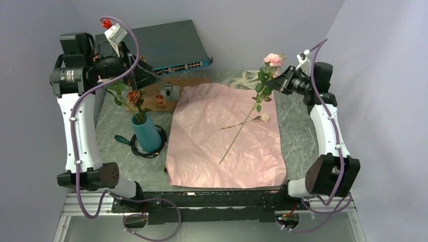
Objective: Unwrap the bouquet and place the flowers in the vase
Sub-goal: Pick up the fake flower from the wrapping paper, then insert the fake flower into the vase.
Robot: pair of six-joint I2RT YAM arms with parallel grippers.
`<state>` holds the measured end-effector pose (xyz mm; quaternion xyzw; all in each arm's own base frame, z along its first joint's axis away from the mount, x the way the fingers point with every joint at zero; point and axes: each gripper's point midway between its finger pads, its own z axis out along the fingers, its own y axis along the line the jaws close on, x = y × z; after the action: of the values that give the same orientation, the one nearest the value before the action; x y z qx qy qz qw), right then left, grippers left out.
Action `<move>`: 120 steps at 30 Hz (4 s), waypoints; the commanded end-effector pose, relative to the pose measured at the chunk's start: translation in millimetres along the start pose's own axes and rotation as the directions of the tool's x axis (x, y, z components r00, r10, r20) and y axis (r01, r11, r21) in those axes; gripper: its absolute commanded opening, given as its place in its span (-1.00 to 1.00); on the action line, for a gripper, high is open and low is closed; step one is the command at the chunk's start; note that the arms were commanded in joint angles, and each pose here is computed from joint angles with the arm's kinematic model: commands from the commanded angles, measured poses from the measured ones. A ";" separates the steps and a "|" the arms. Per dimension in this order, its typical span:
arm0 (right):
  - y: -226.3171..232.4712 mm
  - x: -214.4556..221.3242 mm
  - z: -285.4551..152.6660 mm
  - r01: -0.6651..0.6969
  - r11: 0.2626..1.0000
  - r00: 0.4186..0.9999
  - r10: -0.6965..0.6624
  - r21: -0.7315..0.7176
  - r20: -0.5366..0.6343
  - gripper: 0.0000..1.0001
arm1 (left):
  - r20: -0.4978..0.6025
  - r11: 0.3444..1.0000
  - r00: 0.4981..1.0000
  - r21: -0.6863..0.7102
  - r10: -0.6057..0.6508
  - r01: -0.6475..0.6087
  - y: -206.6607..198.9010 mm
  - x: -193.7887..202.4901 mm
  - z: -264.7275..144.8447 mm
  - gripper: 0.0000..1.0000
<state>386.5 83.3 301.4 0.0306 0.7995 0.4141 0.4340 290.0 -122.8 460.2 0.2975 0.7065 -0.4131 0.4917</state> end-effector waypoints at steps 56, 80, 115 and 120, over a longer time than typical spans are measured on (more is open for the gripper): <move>248.2 28.6 -18.6 0.475 0.608 0.866 -0.451 -0.636 0.216 -0.27 | -0.066 0.858 0.995 0.512 0.079 -0.035 -105.4 30.2 169.0 -1.00; 196.9 47.0 8.0 0.480 0.709 0.855 -0.510 -0.516 0.095 0.58 | -0.037 0.890 0.889 0.005 0.456 -0.456 -88.2 2.1 3.8 -1.00; 165.5 65.7 21.8 0.483 0.736 0.848 -0.529 -0.474 0.042 0.61 | 0.190 0.656 0.911 -0.747 0.366 -0.108 -11.0 -95.7 -131.3 -1.00; 163.4 64.7 22.6 0.486 0.739 0.846 -0.531 -0.467 0.040 0.61 | 0.172 0.662 0.926 -0.743 0.335 -0.101 10.6 -81.2 -125.2 -1.00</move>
<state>310.0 235.5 350.6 -0.3009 0.6894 0.4741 0.4577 263.5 -18.7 561.5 0.1107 0.6873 -0.0956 0.7115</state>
